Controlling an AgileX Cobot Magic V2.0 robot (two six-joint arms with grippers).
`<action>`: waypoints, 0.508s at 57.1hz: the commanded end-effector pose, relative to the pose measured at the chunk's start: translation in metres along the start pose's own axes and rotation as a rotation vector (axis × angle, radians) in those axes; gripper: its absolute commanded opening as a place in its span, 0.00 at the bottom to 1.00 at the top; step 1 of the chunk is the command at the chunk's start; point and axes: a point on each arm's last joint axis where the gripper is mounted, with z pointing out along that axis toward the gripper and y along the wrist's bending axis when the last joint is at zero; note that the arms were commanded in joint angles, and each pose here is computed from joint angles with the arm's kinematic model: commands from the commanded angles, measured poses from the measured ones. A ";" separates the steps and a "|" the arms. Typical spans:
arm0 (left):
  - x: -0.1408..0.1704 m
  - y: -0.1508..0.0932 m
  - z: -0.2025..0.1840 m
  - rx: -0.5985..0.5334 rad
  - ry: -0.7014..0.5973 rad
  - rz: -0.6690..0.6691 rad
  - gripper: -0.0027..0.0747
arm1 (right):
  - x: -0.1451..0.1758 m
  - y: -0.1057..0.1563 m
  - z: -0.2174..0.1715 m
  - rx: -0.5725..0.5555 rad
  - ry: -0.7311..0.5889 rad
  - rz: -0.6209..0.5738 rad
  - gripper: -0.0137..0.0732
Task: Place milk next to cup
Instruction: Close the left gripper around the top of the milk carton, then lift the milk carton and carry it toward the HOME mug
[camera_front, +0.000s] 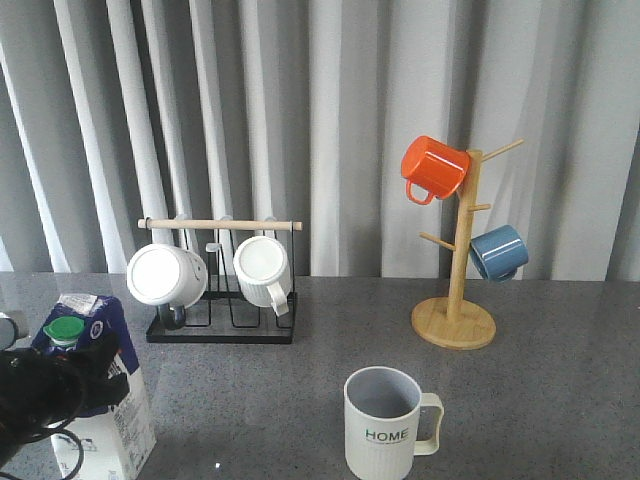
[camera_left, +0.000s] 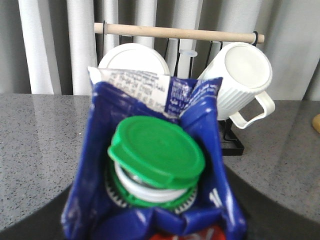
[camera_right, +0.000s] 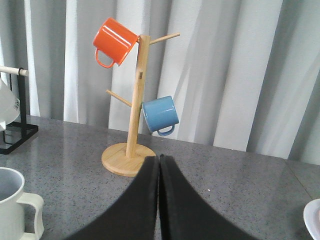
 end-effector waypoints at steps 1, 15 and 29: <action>-0.016 -0.003 -0.004 0.018 -0.083 -0.104 0.06 | -0.014 -0.001 -0.001 0.002 -0.093 -0.012 0.15; -0.054 -0.025 -0.024 0.101 -0.169 -0.132 0.06 | -0.014 -0.001 -0.001 0.002 -0.093 -0.012 0.15; -0.111 -0.076 -0.037 0.189 -0.224 -0.071 0.06 | -0.014 -0.001 -0.001 0.002 -0.093 -0.012 0.15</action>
